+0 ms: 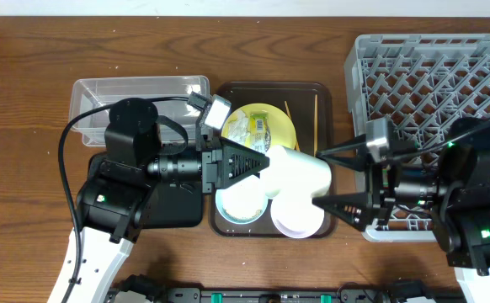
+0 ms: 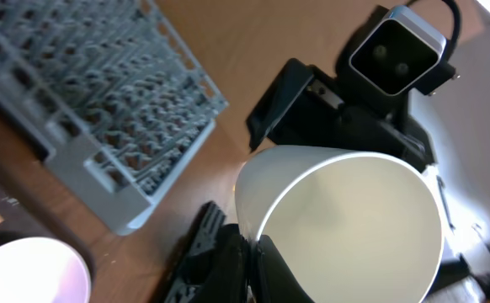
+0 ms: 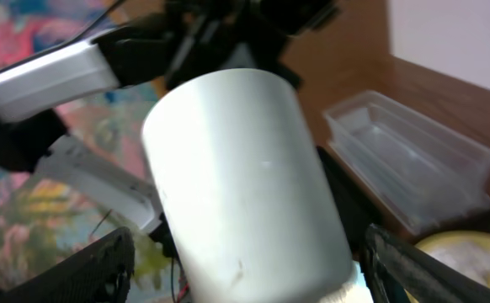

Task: Sort waste into correct bins and load items into the dishwasher rack
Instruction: 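Pass the white cup from the left gripper to the right gripper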

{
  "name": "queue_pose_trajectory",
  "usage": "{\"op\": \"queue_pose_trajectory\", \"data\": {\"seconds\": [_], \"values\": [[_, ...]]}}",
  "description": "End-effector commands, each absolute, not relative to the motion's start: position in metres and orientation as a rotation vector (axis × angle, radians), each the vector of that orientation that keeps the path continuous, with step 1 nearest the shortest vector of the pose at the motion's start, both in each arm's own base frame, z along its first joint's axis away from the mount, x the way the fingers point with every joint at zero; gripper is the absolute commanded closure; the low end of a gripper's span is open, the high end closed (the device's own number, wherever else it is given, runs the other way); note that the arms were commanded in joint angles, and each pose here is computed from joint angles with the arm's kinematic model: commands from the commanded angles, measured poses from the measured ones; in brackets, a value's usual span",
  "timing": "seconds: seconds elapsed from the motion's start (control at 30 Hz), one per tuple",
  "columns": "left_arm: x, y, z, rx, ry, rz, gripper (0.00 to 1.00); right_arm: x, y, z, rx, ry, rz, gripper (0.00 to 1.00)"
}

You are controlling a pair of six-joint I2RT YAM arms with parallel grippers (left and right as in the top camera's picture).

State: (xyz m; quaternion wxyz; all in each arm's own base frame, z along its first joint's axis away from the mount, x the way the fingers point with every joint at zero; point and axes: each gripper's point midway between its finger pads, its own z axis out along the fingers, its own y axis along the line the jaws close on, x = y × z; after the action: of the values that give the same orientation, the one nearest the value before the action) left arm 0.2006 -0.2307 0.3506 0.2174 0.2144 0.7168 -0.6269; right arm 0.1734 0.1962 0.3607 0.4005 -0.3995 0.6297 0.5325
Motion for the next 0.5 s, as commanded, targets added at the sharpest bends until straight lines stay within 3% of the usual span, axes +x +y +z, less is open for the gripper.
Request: {"op": "queue_pose_trajectory", "data": {"seconds": [0.0,0.17,0.47], "values": [[0.190,-0.230,0.364,0.648,1.951,-1.794,0.94,0.162,0.205,0.371,-1.084,1.526,1.364,0.15],[0.187,-0.230,0.368,0.690,1.917,-1.803,0.94,0.166,0.211,0.368,-1.082,1.544,1.359,0.16],[0.186,-0.231,0.384,0.748,1.835,-1.802,0.94,0.163,0.215,0.368,-1.104,1.535,1.385,0.27]]}}
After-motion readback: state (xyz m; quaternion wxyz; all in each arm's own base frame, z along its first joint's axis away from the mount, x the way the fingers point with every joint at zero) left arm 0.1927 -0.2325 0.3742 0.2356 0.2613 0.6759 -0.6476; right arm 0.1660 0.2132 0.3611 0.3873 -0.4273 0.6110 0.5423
